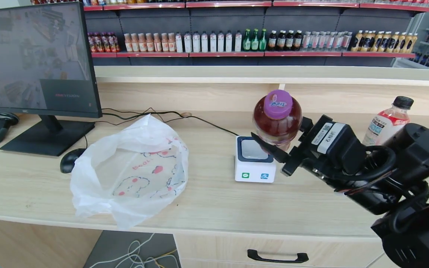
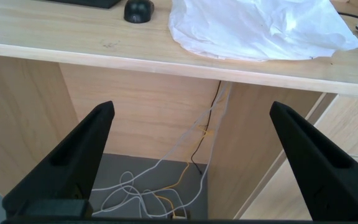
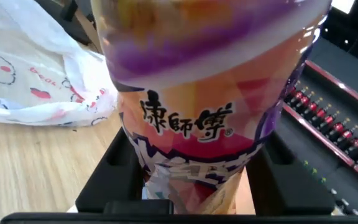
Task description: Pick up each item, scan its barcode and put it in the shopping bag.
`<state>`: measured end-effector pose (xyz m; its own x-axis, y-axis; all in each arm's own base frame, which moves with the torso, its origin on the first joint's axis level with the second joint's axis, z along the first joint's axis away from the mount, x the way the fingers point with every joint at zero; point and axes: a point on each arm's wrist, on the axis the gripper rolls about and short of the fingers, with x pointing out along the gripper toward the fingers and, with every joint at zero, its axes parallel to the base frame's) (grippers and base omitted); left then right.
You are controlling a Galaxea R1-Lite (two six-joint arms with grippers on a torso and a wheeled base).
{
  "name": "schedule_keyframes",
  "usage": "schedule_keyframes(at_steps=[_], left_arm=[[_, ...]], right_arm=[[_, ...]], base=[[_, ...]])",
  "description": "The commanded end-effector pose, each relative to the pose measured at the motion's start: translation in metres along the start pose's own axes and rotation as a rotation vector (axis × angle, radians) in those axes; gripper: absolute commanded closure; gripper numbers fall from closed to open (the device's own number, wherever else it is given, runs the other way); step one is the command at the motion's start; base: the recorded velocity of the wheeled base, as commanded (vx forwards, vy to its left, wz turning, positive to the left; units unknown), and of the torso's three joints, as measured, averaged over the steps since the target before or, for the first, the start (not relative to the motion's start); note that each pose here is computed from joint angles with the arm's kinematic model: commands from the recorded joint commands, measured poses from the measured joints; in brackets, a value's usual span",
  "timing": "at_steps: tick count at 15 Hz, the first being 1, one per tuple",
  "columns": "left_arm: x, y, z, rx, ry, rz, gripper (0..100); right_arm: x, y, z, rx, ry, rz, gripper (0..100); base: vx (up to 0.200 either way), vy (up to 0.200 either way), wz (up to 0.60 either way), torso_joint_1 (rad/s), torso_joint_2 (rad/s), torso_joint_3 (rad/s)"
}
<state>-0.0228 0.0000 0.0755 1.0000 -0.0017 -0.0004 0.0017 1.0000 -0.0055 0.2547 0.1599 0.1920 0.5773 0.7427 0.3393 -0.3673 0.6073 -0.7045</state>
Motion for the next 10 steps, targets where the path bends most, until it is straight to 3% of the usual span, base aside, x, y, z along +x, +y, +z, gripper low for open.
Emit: schedule_keyframes(at_steps=[1,7,10], left_arm=[[0.000,0.000,0.000,-0.001,0.000,0.000,0],[0.000,0.000,0.000,-0.002,-0.005,0.000,0],[0.000,0.000,0.000,-0.002,-0.003,0.000,0]], right_arm=[[0.006,-0.008,-0.017,-0.031,-0.005,0.012,100],[0.015,-0.023,-0.043,-0.116,-0.101,0.103,100],[0.018,-0.016,-0.055,-0.125,-0.112,0.151,100]], base=[[0.000,0.000,0.00,0.000,0.00,0.000],[0.000,0.000,0.00,0.000,0.00,0.000],[0.000,0.000,0.00,0.000,0.00,0.000]])
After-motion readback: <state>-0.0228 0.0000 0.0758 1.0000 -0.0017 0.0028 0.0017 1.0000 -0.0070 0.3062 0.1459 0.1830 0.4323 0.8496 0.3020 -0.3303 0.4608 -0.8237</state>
